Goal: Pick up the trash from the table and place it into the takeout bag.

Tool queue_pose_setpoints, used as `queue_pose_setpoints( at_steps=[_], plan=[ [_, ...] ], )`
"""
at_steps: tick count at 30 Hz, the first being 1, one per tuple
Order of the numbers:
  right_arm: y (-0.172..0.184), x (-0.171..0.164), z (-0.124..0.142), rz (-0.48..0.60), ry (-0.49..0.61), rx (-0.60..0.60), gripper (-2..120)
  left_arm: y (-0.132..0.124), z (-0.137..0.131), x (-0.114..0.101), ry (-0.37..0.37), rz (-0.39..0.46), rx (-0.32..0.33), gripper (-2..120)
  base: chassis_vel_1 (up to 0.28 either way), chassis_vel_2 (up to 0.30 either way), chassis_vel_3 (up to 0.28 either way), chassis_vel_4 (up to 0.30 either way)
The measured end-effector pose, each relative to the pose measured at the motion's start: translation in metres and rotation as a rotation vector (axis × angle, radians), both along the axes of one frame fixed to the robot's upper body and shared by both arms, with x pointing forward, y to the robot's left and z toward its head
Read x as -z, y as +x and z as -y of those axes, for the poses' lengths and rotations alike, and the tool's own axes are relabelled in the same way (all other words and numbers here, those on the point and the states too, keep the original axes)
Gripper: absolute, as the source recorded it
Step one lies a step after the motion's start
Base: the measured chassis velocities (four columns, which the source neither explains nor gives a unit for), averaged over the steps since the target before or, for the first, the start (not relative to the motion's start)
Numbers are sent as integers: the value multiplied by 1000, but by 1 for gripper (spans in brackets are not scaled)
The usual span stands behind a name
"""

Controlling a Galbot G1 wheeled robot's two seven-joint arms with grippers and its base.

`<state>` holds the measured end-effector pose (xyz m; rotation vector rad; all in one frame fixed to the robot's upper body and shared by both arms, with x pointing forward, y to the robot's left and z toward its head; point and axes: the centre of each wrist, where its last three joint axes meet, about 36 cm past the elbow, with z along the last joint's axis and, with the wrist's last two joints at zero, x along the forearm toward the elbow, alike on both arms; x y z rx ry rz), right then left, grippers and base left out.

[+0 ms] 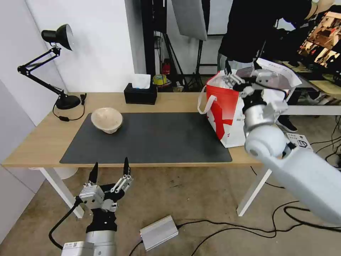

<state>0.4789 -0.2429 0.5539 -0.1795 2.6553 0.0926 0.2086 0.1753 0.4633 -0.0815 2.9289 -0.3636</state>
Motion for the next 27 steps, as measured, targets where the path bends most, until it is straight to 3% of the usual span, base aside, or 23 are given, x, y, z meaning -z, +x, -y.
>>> queue_pose_setpoints(
  at_steps=[14,27],
  plan=[
    [-81,29,-13,-23,9,-8,100,-1,1,1,-1,-2,-2,100,0,0,0,0],
    [-155,73,-28,-134,-25,12,100,0,2,3,-2,8,-5,100,0,0,0,0]
  ],
)
